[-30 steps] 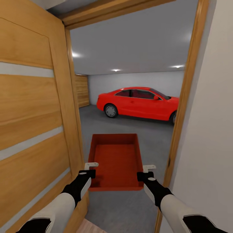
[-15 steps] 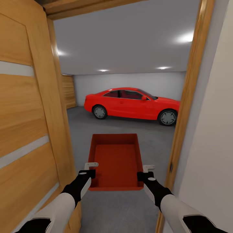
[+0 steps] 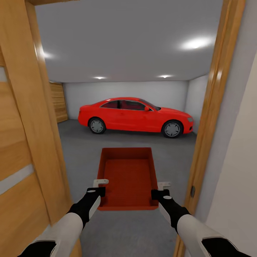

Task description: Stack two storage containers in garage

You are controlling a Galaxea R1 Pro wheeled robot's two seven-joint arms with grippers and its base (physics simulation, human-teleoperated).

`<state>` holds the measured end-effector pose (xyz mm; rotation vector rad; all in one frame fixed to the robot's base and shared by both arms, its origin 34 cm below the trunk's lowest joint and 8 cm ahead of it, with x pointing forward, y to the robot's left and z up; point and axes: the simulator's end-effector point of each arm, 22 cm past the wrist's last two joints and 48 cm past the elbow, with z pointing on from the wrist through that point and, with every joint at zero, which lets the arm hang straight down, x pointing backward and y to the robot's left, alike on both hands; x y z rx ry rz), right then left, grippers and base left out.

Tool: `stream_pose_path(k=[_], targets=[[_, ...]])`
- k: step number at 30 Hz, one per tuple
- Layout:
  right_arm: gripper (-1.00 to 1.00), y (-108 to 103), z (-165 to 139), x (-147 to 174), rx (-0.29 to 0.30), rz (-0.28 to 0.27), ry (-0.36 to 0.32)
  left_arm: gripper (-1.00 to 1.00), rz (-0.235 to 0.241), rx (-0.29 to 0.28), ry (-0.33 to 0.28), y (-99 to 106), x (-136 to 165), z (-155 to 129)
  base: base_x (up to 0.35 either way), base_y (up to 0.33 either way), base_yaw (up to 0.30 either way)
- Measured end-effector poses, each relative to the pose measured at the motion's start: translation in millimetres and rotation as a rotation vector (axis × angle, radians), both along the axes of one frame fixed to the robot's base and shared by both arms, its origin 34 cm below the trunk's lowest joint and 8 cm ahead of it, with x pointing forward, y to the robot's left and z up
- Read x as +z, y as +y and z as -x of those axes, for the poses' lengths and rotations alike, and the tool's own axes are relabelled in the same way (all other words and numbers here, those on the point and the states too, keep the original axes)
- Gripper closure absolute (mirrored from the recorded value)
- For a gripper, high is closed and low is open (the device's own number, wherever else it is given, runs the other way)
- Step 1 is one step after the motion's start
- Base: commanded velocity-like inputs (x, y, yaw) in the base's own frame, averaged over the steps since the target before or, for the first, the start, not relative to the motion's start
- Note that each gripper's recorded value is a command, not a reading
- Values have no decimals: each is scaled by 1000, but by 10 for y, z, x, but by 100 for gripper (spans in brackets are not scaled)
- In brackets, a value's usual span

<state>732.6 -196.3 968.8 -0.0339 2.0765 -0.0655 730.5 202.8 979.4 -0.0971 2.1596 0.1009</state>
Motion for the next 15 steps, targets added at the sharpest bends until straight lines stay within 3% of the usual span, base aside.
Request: stream_pose_path(k=[9,15], targets=[[100,1,-1,22,0,0,-4,100,0,0,-3,1,22,0,245,215,-245],[100,3,-4,26,0,0,-5,100,0,0,-5,3,26,-4,199,162,-60]])
